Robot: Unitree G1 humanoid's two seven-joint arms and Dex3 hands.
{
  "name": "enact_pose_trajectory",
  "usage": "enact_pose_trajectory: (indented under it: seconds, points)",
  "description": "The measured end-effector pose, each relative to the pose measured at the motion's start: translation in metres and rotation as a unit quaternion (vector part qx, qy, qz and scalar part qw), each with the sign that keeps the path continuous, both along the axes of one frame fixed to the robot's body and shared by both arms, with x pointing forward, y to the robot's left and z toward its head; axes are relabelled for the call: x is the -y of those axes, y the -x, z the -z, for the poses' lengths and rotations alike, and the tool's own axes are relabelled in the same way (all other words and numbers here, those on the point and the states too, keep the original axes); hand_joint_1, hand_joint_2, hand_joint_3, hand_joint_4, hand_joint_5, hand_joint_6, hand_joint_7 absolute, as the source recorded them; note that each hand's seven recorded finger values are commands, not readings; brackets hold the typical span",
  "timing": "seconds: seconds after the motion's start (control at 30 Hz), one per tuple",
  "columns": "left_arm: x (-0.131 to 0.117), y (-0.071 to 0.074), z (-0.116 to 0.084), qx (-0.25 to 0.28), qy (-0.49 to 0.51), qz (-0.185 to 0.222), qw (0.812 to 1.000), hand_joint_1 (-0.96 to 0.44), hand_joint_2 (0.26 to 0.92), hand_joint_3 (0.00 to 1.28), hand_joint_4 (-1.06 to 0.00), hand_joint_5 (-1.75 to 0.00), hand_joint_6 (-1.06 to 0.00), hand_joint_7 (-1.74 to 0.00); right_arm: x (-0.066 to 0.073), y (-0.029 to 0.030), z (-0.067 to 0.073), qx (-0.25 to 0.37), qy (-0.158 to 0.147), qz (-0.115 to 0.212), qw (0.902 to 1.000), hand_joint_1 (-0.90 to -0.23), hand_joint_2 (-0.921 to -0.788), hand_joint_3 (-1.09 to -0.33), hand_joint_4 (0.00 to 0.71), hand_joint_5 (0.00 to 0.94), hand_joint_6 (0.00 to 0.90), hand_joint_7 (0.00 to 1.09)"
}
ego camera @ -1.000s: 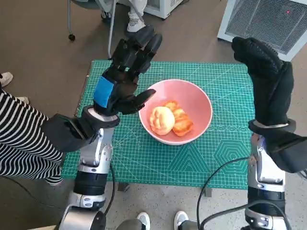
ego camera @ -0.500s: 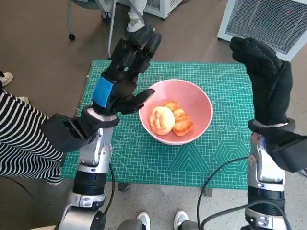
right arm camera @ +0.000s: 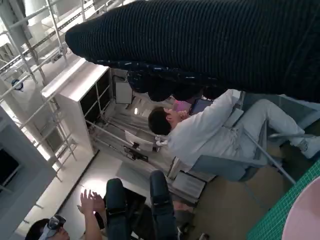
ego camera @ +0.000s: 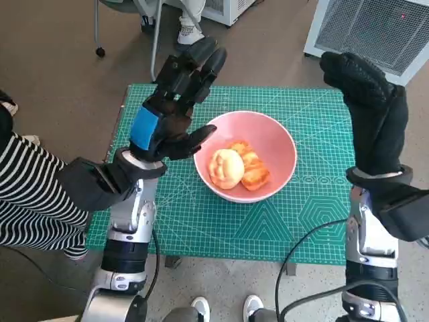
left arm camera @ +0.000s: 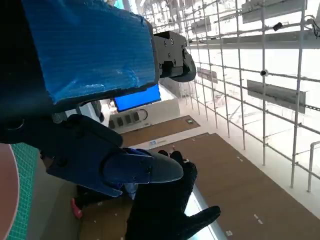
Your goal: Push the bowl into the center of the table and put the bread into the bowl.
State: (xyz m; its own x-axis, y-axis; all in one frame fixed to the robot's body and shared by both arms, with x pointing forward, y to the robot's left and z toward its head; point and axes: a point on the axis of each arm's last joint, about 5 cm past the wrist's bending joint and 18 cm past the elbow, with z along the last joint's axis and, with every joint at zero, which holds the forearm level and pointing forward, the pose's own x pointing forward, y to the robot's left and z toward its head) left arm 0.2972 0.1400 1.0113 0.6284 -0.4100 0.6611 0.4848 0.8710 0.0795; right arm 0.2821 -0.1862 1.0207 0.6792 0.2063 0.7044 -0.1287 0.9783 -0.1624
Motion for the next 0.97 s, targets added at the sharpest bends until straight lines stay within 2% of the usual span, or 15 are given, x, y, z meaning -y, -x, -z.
enact_pose_trajectory:
  seconds: [0.97]
  points:
    - [-0.0025, 0.0023, -0.0042, 0.003, 0.001, 0.006, 1.000, -0.63, 0.921, 0.27, -0.13, -0.03, 0.00, -0.52, -0.0044, 0.0000, 0.0012, -0.002, -0.020, -0.013, 0.9997, -0.846, -0.921, -0.750, 0.199, 0.003, 0.083, 0.57]
